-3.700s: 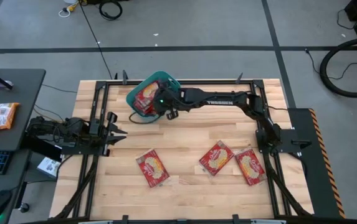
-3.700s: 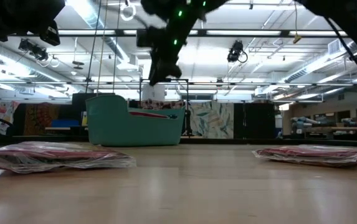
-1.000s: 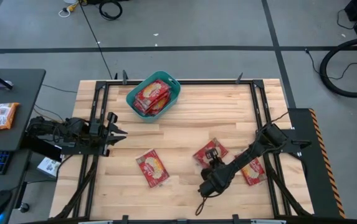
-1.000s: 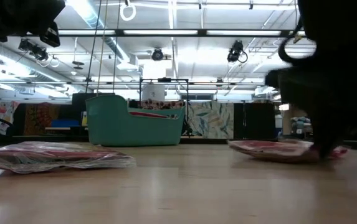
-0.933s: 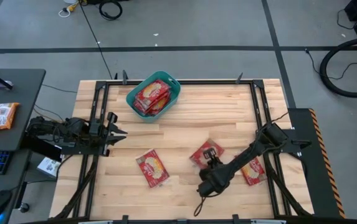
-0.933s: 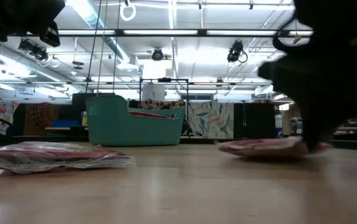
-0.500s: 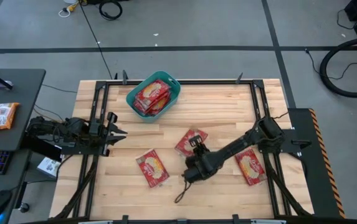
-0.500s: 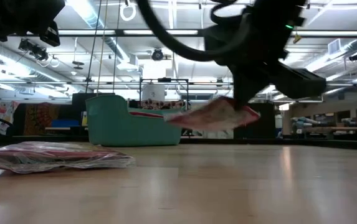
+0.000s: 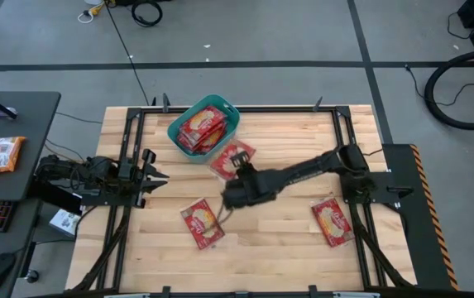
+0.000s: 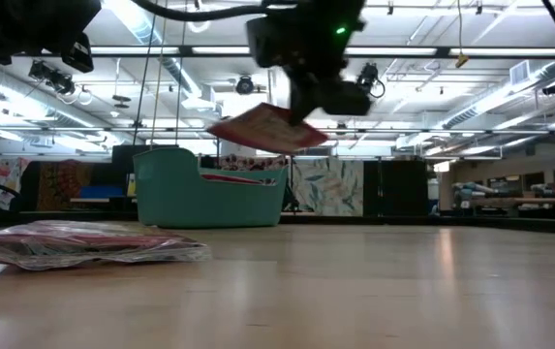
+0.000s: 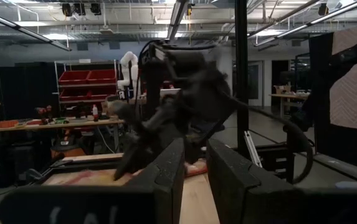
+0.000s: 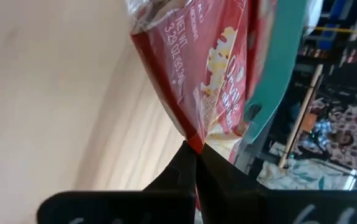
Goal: Sort popcorn bags into baskets
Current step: Put the red popcorn bag into the green bin
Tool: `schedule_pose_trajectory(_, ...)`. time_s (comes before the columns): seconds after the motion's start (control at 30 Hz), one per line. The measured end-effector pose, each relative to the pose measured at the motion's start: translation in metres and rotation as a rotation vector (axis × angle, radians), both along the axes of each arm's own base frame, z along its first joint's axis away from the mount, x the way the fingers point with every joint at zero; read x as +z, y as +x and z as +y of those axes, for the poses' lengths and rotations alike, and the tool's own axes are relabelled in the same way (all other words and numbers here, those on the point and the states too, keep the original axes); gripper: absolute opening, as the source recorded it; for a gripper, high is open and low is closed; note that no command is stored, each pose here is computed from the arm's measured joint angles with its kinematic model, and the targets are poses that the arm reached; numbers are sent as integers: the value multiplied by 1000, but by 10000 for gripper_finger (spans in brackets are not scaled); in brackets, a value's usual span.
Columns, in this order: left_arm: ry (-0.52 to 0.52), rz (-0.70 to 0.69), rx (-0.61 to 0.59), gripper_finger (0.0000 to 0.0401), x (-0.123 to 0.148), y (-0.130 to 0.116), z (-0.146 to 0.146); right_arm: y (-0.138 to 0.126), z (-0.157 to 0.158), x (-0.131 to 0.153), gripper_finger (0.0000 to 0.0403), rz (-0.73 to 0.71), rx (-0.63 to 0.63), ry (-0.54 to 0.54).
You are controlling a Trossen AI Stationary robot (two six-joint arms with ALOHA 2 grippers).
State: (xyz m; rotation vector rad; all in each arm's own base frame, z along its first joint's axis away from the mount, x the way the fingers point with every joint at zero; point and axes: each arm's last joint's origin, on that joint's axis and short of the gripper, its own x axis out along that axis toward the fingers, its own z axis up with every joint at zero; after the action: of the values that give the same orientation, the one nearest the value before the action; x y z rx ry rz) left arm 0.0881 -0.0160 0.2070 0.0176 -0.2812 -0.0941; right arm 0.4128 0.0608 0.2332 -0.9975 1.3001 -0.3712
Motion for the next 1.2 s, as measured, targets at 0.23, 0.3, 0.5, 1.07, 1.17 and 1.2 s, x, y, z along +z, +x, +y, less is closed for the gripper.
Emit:
schedule_pose_trajectory(0.23, 0, 0, 0, 73, 0, 0, 0, 32, -54, 9, 0, -114, 78, 26)
schedule_pose_trajectory(0.3, 0, 0, 0, 73, 0, 0, 0, 39, -70, 13, 0, -149, 96, 15)
schedule_pose_trajectory(0.5, 8, 0, 2, 73, 0, 0, 0, 49, -118, 21, 0, -249, 163, 60)
schedule_pose_trajectory(1.07, 26, -39, 17, 73, 3, -1, 0, 64, -173, -11, 0, -225, 135, 91)
schedule_pose_trajectory(1.17, 26, -38, 16, 73, 3, -1, 0, 73, -183, -16, 4, -244, 107, 94)
schedule_pose_trajectory(1.2, 26, -36, 16, 73, 3, -1, 0, 76, -188, -16, 10, -252, 95, 92)
